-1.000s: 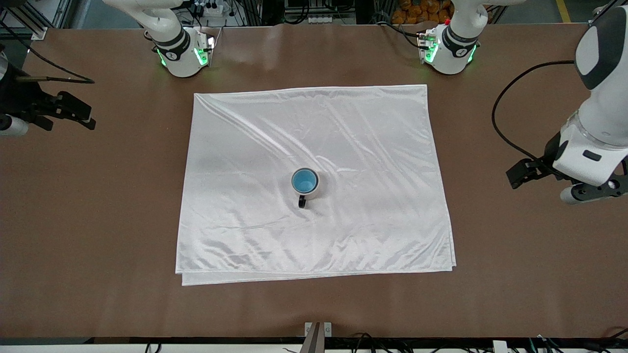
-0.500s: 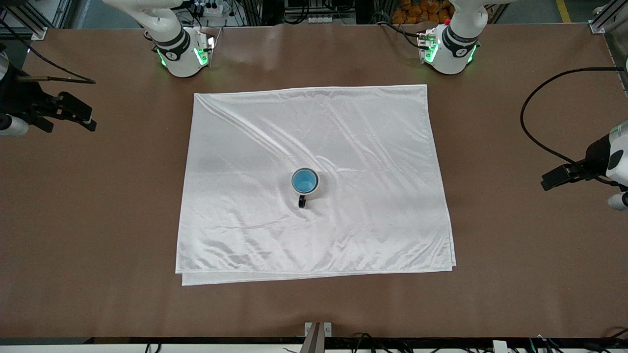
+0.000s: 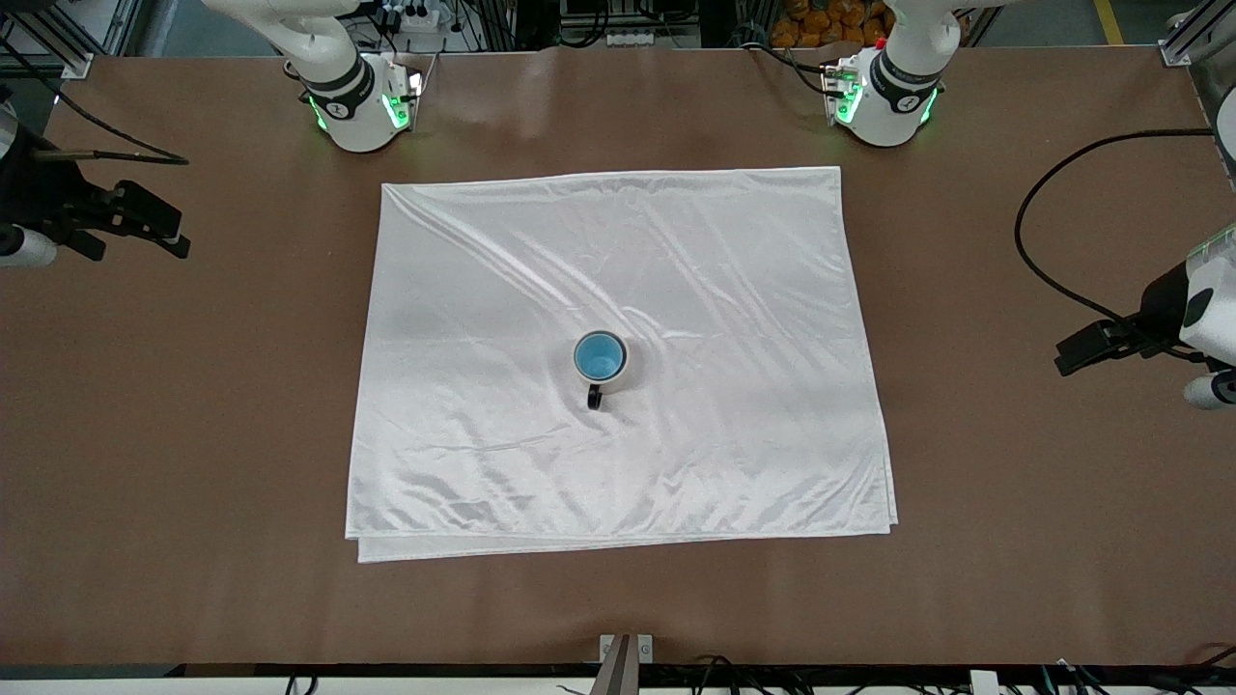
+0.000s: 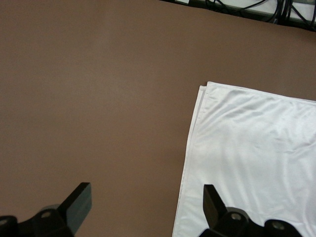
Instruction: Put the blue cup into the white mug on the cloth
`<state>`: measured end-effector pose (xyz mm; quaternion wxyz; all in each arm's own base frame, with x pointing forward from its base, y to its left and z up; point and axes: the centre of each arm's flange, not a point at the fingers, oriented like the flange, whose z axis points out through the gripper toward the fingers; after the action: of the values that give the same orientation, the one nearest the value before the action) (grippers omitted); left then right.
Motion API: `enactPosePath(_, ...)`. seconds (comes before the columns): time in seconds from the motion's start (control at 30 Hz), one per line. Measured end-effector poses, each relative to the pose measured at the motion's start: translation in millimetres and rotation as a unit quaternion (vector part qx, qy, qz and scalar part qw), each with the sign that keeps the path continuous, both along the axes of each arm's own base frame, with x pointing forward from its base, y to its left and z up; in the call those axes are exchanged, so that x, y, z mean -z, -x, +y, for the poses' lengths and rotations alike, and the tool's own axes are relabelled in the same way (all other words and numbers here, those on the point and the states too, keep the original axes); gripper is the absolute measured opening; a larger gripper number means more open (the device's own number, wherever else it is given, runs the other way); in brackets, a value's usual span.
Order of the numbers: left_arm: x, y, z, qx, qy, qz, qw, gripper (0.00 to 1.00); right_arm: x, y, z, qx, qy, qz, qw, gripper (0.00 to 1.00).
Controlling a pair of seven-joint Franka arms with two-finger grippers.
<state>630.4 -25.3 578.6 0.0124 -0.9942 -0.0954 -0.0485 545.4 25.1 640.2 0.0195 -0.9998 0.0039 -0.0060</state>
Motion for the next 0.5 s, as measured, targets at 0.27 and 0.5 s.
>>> enactPosePath(0.27, -16.0, 23.0, -5.0, 0.005, -0.003, -0.029, 1.000, 1.00, 0.1, 0.1, 0.0, 0.000, 0.000, 0.001, 1.000, 1.00)
enactPosePath(0.5, -14.7, 43.4, -6.2, 0.009, -0.006, -0.040, 0.999, 1.00, 0.2, 0.2, 0.0, 0.000, 0.000, 0.001, 1.000, 1.00)
